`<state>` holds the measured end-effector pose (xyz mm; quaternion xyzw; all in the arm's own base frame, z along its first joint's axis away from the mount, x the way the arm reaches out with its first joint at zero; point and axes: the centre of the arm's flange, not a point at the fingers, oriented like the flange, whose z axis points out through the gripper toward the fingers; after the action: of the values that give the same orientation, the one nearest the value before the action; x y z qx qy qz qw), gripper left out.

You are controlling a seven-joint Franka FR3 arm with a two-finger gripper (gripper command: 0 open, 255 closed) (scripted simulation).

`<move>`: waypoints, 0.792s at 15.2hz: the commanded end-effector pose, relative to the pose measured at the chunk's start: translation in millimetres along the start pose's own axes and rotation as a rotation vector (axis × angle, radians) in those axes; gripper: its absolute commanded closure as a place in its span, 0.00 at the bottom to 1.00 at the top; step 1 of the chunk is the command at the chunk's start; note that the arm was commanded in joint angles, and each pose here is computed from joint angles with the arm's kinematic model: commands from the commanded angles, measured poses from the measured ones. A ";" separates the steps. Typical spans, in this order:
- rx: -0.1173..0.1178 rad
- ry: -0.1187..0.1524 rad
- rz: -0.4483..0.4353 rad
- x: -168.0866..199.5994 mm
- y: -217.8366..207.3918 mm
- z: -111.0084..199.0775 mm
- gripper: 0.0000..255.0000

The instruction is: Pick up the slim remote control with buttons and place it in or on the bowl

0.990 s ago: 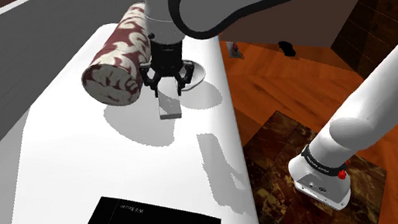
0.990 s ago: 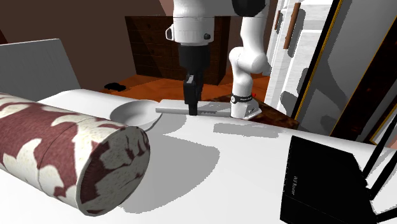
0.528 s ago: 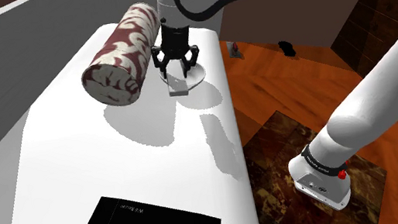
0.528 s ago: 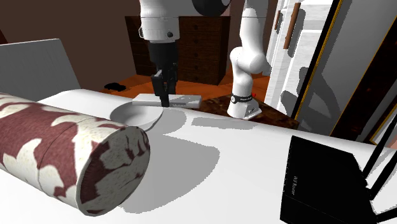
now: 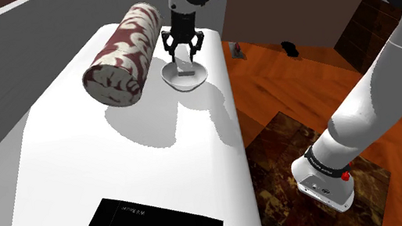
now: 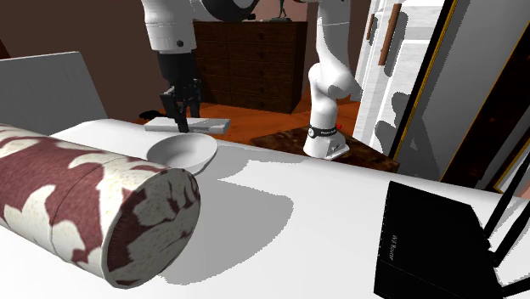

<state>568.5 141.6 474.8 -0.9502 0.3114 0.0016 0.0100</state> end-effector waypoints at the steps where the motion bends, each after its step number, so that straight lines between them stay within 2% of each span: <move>1: 0.000 0.000 -0.001 22.9 8.6 -2.0 1.00; 3: 0.000 0.000 -0.001 40.8 14.5 -2.6 1.00; 12: 0.000 0.000 -0.001 41.3 15.4 44.9 1.00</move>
<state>591.8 106.1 434.2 -0.9504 0.3108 0.0019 0.0099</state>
